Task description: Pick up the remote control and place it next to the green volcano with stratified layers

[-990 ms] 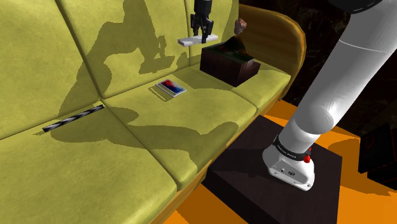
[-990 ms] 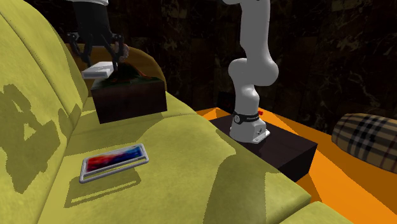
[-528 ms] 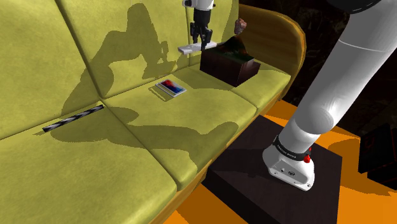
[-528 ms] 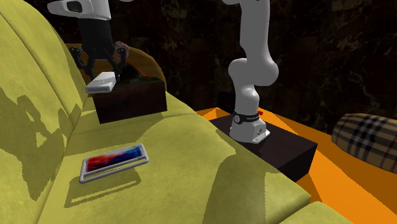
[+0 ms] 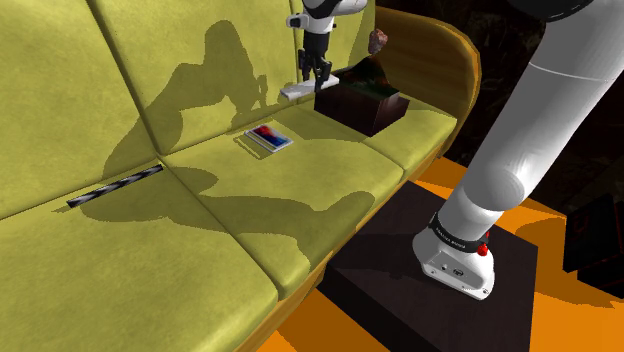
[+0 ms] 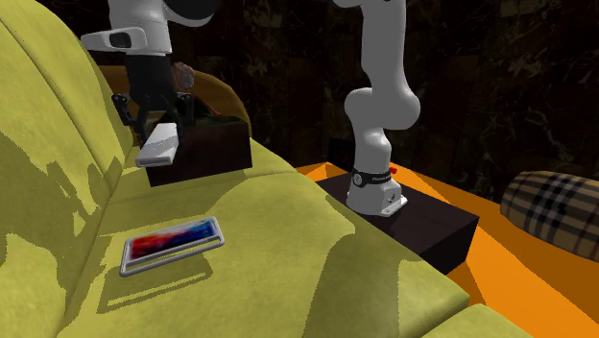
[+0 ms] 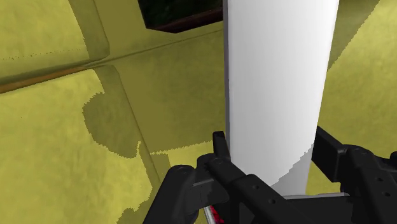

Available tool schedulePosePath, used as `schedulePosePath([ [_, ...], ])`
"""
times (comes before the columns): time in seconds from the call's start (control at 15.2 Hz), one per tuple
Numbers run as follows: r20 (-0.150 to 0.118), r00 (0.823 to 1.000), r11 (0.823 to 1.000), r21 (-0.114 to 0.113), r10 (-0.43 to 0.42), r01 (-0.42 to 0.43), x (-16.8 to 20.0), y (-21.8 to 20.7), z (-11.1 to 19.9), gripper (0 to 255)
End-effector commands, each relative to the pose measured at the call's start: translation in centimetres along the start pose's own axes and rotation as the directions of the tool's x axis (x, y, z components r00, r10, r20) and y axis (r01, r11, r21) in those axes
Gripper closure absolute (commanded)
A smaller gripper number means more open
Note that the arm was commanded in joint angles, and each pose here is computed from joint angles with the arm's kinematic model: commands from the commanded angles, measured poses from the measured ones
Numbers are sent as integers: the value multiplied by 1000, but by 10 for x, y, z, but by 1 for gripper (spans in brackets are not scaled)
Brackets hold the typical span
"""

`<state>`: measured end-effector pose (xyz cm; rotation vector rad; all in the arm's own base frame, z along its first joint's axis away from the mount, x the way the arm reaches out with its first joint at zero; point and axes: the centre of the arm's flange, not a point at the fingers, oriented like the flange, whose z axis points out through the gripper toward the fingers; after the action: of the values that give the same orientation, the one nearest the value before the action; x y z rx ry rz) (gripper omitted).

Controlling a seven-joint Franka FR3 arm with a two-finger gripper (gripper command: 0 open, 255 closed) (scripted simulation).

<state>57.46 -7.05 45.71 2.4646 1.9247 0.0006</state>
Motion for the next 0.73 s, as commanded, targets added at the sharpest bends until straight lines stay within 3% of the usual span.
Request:
schedulePosePath([
  [0.0, 0, 1000, 1000, 1, 1, -1, 0, 0, 12, 255],
  [0.66, 0, 1000, 1000, 1, 1, -1, 1, 0, 65, 255],
])
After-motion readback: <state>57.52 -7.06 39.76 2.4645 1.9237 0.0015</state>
